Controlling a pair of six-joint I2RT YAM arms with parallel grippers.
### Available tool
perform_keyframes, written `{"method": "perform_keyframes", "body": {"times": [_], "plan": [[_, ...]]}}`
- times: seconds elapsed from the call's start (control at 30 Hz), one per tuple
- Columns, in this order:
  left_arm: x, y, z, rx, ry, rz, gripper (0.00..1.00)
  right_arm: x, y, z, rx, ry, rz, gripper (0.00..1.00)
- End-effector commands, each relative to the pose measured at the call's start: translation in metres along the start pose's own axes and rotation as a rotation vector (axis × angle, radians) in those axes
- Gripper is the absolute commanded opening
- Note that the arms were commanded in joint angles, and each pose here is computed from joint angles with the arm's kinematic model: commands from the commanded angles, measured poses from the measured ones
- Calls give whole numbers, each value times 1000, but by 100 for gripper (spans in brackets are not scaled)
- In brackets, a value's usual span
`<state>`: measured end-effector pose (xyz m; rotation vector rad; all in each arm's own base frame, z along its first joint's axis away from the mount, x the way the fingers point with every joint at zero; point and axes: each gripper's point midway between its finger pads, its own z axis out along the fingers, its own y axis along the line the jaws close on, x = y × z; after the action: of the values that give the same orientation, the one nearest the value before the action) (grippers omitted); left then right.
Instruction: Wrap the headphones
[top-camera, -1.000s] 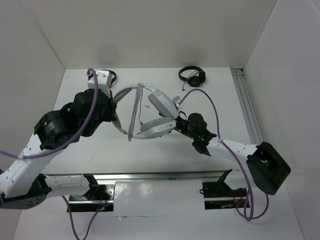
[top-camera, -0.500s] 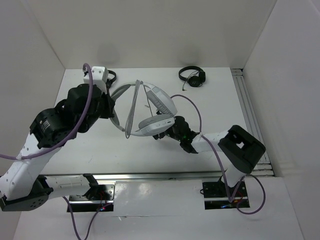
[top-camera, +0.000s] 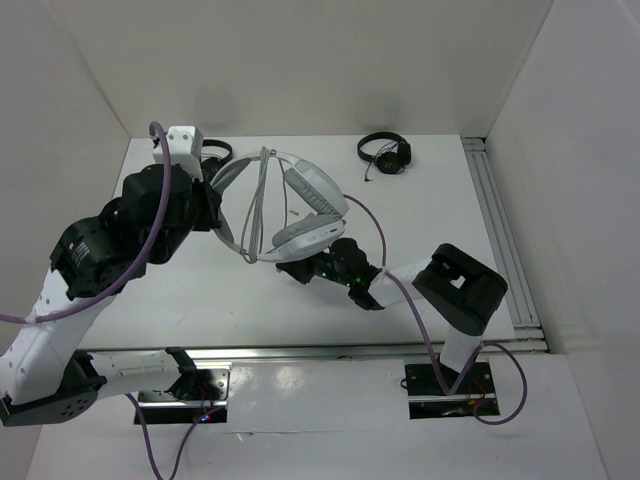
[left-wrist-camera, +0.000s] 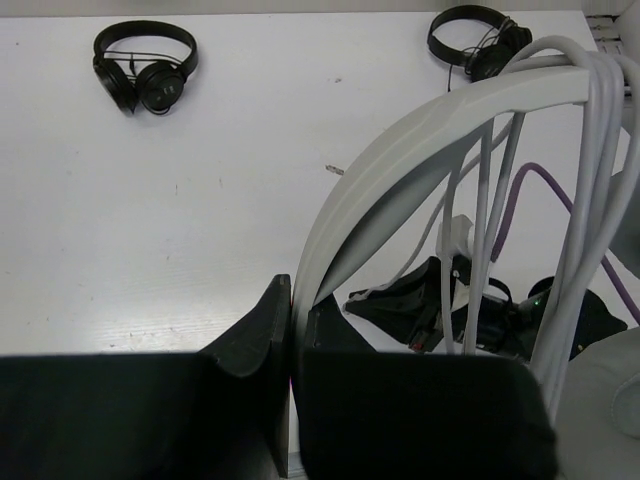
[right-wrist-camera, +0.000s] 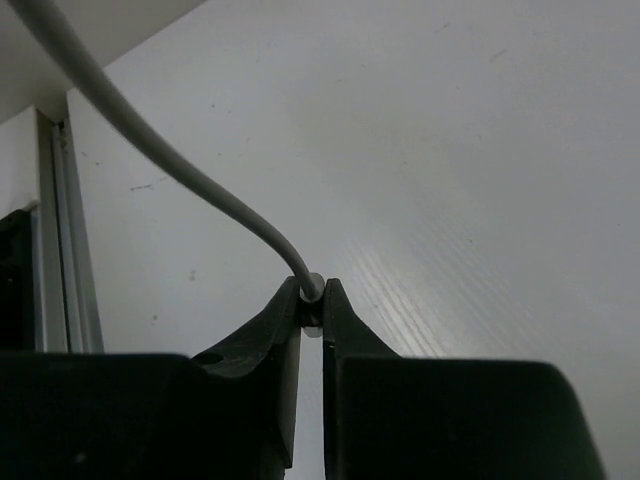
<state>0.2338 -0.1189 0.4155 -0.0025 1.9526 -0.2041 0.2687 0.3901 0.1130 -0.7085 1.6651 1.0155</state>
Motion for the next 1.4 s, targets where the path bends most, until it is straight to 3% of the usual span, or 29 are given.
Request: {"method": "perform_keyframes", "body": {"times": [0.0,0.17,0.23,0.37,0.53,0.67,0.77,0.8,0.83,0.9,0.93,1.0,1.17,1.37], "plan": [[-47,-3,-9,18,-170,-190,0,-31,17,2,-48,-132,4,0],[-53,23,4,-138,-228,-250,0,-17,41,-14,-45,-108,6,0],[-56,26,19,-178,-237,-259,0,-17,61,-18,-86,-102,-8,0],[-66,43,61,-255,-217,-273,0,15,98,-28,-145,37,-80,0],[-62,83,107,-346,-176,-330,0,11,155,-37,-269,100,-164,0],[-22,99,132,-466,-123,-281,0,9,186,-48,-360,214,-243,0],[13,107,147,-506,-53,-215,0,-35,203,-54,-302,164,-370,0],[36,111,153,-525,0,-189,0,-29,198,-62,-279,238,-410,0],[49,110,161,-511,40,-157,0,-63,199,-60,-233,191,-479,0],[81,91,176,-364,150,-22,0,-75,186,-72,-153,252,-577,0],[96,79,181,-315,194,34,0,-106,175,-72,-61,217,-643,0],[126,71,183,-266,268,130,0,-113,159,-79,14,278,-718,0],[157,36,173,-95,317,231,0,-146,118,-96,268,298,-869,0],[190,-18,141,241,317,402,0,-181,87,-129,500,183,-952,0]]}}
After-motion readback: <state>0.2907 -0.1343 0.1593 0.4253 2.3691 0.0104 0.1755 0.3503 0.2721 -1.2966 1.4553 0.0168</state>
